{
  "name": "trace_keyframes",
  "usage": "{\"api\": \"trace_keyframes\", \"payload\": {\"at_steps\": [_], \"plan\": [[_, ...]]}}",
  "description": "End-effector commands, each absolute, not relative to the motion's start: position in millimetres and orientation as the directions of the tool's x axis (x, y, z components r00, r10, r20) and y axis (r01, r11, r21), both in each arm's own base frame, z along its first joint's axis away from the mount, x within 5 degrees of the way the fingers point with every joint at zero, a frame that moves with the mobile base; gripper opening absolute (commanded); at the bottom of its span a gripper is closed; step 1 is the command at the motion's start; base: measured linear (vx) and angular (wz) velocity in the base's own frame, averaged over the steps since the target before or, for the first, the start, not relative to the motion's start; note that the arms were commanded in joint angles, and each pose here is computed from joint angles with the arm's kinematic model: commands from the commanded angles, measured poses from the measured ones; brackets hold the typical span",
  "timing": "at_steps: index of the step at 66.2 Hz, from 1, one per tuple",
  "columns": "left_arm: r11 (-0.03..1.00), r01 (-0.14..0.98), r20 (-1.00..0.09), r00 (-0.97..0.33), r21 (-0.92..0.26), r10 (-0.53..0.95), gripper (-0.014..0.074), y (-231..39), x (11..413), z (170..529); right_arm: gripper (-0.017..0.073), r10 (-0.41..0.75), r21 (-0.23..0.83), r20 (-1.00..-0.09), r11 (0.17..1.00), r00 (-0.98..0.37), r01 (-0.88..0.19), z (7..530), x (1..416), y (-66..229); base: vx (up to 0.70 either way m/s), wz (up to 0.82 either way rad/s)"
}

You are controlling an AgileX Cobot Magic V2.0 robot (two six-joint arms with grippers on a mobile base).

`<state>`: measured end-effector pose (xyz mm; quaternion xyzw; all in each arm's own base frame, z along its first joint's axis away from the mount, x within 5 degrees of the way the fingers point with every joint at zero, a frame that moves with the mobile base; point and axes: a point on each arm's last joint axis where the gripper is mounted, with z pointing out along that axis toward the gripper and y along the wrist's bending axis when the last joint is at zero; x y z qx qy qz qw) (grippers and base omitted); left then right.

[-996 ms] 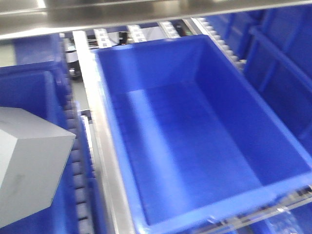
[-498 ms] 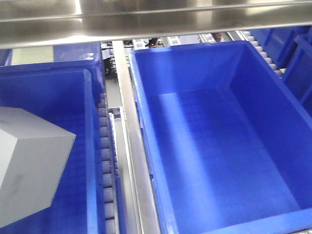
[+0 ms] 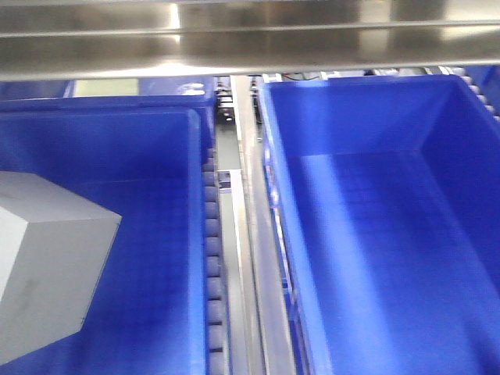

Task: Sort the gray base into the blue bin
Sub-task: 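Turn the base to face the rack of open blue bins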

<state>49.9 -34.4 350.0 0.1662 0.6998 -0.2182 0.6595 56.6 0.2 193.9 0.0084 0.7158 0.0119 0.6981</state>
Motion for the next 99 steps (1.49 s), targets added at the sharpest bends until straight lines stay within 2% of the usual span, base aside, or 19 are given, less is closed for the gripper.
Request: {"api": "trace_keyframes", "payload": {"at_steps": [1, 99], "plan": [[0.850, 0.516, -0.990, 0.021, -0.107, -0.137, -0.0006, -32.2, 49.3, 368.3, -0.0004, 0.016, 0.016, -0.998, 1.000, 0.066, -0.004, 202.8, 55.6, 0.2, 0.02, 0.20], [0.852, 0.513, -0.988, 0.043, -0.106, -0.149, -0.0006, -31.6, 49.4, 370.5, -0.0004, 0.016, 0.016, -0.998, 1.000, 0.066, -0.004, 202.8, 55.6, 0.2, 0.00, 0.03]]}}
